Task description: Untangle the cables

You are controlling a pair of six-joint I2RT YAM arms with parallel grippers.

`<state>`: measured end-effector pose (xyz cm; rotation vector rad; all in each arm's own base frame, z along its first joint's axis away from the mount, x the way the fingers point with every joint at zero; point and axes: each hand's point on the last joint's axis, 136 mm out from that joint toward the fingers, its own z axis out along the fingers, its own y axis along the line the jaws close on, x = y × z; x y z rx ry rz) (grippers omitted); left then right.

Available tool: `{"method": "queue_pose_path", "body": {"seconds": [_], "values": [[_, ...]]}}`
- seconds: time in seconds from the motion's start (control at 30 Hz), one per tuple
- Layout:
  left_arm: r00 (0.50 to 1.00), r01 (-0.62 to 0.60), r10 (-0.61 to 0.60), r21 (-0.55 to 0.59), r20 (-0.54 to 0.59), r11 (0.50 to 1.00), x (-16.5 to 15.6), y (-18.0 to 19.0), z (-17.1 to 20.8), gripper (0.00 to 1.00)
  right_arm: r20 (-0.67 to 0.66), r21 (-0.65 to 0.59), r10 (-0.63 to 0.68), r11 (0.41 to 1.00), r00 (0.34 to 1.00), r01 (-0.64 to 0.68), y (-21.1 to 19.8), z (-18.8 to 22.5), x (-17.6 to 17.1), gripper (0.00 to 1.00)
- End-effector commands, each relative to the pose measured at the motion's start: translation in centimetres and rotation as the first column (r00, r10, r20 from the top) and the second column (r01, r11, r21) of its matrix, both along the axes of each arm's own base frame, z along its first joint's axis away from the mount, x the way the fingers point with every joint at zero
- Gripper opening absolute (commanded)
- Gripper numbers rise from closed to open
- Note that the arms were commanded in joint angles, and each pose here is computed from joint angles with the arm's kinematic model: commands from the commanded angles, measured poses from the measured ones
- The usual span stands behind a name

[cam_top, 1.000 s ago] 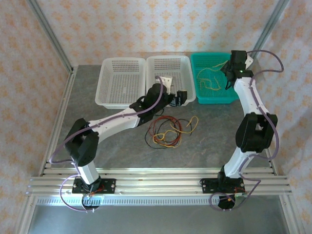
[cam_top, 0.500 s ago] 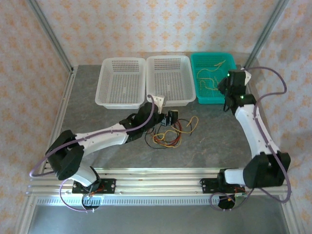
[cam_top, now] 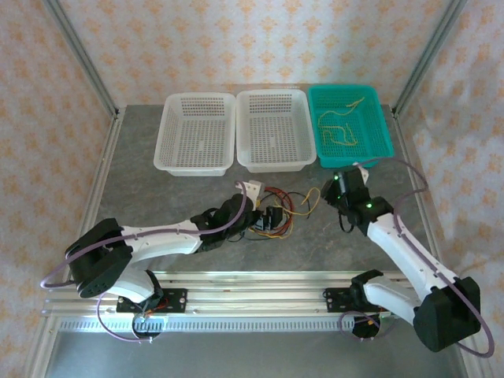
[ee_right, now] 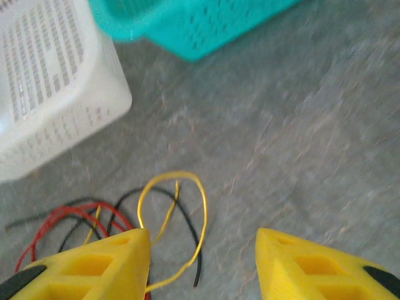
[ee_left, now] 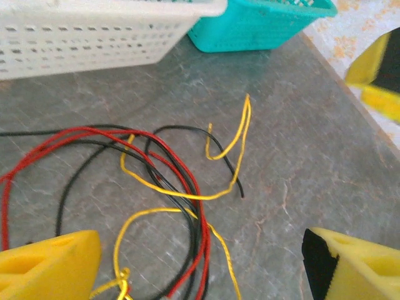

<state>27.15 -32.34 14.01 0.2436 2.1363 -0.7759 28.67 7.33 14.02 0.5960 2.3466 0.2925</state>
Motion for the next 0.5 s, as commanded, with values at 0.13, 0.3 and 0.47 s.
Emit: {"method": "queue_pose_path", "body": {"seconds": [0.13,0.3,0.47], "values": [[0.999,0.032,-0.035,-0.096,-0.023,0.995,-1.9,-2.3,-0.5,0.85,0.043,0.156,-0.034,0.987,0.999,0.027,4.1,-0.9,1.3,0.5],[0.999,0.027,-0.029,-0.104,-0.026,0.994,-2.0,-2.5,-0.9,0.85,0.016,0.137,-0.036,0.99,0.999,0.034,4.9,-2.4,2.4,0.49],[1.0,0.011,-0.012,-0.097,-0.016,0.995,-1.7,-2.3,-1.0,0.85,-0.007,0.107,-0.052,0.993,0.999,0.052,5.0,-3.8,3.3,0.49]]}}
